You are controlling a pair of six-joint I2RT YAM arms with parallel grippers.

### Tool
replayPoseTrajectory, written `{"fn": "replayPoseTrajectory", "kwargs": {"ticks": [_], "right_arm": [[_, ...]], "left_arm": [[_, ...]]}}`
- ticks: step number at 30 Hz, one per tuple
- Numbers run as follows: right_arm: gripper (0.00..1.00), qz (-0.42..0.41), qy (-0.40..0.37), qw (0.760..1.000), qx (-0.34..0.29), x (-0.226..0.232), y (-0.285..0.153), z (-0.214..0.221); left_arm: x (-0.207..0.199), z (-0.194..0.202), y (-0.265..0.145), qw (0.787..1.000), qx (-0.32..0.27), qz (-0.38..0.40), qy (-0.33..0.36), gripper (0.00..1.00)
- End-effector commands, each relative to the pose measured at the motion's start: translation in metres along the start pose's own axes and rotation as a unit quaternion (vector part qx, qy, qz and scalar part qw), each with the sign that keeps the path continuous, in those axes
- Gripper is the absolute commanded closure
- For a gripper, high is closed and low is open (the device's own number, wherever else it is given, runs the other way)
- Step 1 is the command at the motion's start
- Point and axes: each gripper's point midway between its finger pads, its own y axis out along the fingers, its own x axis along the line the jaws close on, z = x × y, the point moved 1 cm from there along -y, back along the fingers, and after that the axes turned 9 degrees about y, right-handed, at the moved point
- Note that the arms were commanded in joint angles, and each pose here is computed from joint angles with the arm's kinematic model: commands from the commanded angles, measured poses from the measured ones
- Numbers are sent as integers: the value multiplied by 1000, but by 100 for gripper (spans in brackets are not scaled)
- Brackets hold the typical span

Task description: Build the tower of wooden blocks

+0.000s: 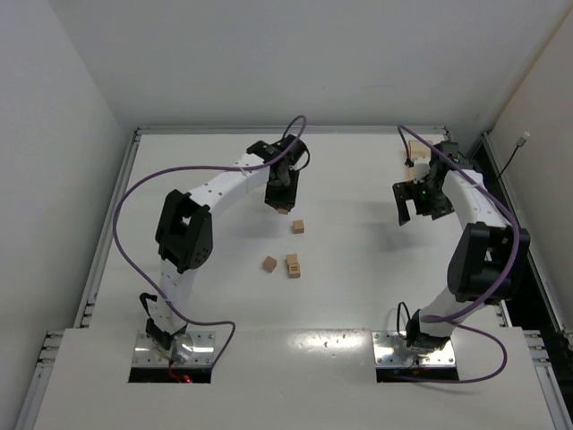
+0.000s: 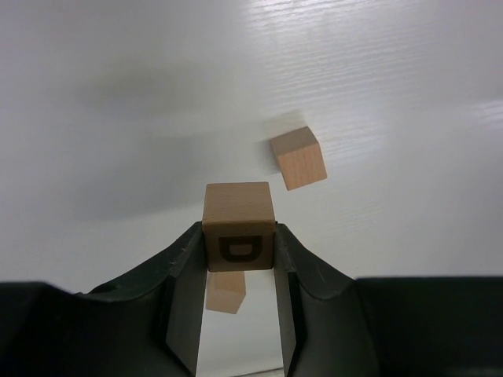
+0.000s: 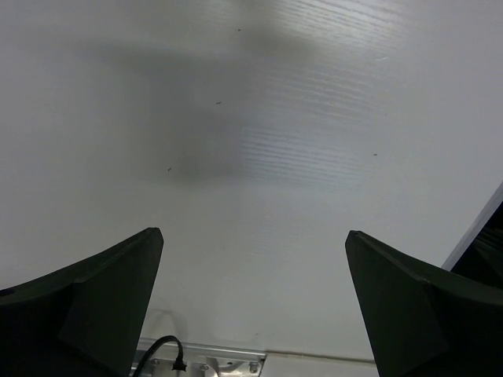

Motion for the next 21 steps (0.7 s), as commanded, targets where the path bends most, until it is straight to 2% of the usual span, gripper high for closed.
{"fn": "replayPoseTrajectory", "kwargs": {"ticks": [1, 14, 21], "right_arm": [[0, 0, 2, 1000, -20, 5, -14, 2], [0, -12, 7, 1000, -15, 10, -14, 13], [0, -12, 8, 1000, -10, 10, -11, 12]], "left_arm": [[-20, -10, -4, 999, -22, 8, -23, 100], [-39, -12, 5, 998, -43, -3, -36, 100], [-42, -9, 23, 999, -28, -3, -39, 100]]}}
